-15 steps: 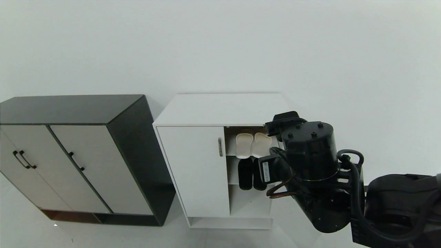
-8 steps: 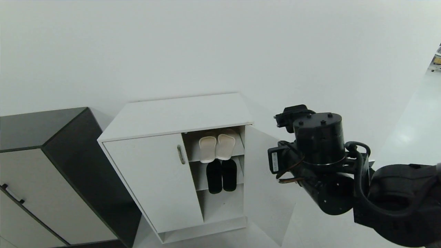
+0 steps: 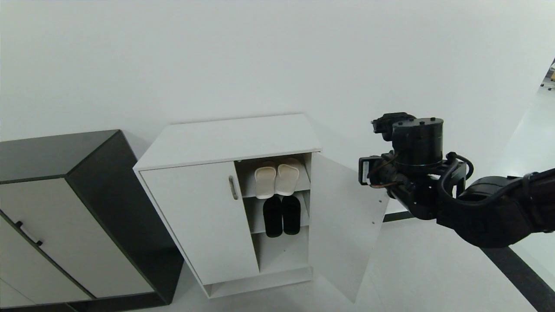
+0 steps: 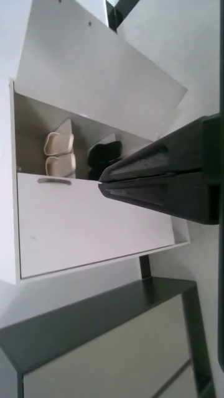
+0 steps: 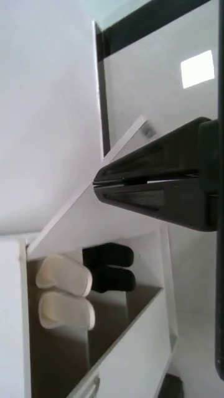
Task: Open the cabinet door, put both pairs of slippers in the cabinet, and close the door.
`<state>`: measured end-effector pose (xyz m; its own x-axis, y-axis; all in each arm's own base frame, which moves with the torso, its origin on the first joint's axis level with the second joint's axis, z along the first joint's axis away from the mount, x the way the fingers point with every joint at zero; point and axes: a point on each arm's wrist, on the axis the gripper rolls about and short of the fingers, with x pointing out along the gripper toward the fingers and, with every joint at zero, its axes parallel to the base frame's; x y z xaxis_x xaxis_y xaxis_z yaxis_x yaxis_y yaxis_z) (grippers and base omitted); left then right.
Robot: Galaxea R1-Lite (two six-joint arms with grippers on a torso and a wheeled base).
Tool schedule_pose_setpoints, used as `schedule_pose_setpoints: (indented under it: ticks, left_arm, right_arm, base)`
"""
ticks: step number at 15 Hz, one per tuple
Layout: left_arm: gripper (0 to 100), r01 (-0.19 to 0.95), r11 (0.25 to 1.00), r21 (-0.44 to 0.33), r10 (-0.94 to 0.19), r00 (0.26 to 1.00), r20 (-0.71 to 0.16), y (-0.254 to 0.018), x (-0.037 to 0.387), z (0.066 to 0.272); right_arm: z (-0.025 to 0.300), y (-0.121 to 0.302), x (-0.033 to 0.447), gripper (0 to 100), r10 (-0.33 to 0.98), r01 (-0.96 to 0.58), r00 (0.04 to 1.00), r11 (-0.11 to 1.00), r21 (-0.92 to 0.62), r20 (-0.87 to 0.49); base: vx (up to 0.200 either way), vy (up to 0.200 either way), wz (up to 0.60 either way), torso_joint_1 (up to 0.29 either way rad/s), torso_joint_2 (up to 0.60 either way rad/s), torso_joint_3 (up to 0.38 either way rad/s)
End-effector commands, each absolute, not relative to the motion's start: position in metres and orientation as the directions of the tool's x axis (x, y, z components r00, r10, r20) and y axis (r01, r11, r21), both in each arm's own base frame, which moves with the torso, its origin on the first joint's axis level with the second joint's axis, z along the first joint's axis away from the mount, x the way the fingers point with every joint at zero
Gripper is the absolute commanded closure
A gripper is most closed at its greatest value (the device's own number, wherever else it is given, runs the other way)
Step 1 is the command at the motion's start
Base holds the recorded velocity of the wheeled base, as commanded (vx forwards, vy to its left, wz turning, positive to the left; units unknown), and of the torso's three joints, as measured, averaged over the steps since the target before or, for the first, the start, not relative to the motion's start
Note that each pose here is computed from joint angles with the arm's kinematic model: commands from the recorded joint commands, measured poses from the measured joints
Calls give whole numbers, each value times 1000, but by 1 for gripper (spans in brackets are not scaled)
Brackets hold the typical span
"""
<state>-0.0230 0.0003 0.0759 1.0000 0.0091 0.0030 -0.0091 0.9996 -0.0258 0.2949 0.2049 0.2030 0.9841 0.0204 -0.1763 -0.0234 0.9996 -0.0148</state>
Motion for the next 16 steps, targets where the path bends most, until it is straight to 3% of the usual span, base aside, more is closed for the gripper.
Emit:
schedule_pose_setpoints:
  ticks: [1,9,16]
  left_arm:
    - [100,-9,1000,-26,9,1000,2,0,-23,76]
    - [100,-9,1000,-26,9,1000,2,0,-23,76]
    - [100,-9,1000,-26,9,1000,2,0,-23,76]
  right_arm:
    - [195,202,307,100,-7,2,982,1000,-24,-190]
    - [169,186,381,100,-131,139,972,990,27,-197]
    - [145,173,412,100,-149,161,956,987,26,-254]
  base:
    - [0,0,0,0,0,0]
    - [0,0,0,0,0,0]
    - [0,0,0,0,0,0]
